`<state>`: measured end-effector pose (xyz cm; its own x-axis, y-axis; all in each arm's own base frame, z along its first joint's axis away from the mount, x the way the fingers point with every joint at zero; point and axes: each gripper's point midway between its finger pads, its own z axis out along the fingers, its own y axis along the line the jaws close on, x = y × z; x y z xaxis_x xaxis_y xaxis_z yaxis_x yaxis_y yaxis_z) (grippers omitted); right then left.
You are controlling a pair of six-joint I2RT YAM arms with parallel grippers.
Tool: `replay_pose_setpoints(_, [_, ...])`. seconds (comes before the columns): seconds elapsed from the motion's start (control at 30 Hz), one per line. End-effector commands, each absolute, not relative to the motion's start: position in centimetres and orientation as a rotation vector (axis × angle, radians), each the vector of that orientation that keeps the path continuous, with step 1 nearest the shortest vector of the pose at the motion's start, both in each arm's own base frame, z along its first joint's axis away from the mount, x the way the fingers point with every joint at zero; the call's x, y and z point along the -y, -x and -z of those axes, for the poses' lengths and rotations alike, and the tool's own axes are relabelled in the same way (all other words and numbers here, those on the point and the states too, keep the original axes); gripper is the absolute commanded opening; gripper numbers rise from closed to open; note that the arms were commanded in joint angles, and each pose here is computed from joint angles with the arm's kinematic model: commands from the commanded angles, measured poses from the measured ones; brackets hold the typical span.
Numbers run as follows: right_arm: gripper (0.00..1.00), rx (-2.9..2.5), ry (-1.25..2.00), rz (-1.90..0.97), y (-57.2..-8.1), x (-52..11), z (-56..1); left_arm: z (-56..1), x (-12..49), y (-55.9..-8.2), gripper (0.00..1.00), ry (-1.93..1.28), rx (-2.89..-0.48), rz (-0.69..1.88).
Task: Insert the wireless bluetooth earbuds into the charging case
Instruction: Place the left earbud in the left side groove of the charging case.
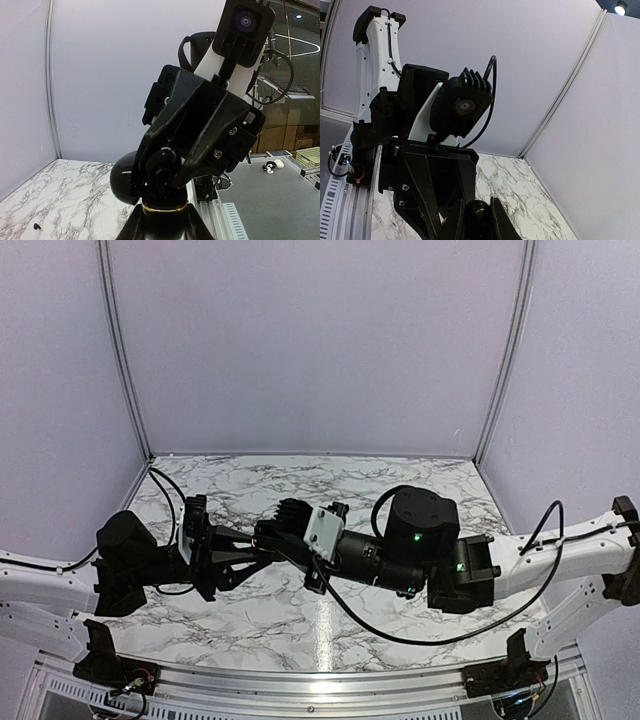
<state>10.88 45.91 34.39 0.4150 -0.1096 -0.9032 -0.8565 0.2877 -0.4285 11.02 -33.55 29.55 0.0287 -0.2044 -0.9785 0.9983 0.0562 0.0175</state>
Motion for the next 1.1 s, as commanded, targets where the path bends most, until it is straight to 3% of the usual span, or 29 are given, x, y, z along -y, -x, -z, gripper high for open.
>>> replay_pose_setpoints(0.0, [0.05, -1.075, 1.175, -0.595, -11.6, -46.1, -33.2, -32.1, 33.0, -10.8, 0.00, -0.985, -0.985, 1.243])
replay_pose_setpoints(0.8, [0.05, -1.195, 1.170, -0.601, -12.4, -46.6, -30.3, -32.7, 32.5, -11.6, 0.00, -0.931, -0.991, 1.202])
replay_pose_setpoints(1.07, [0.00, -1.250, 1.090, -0.563, -13.7, -45.9, -30.3, -32.8, 32.3, -12.0, 0.00, -0.904, -0.999, 1.185])
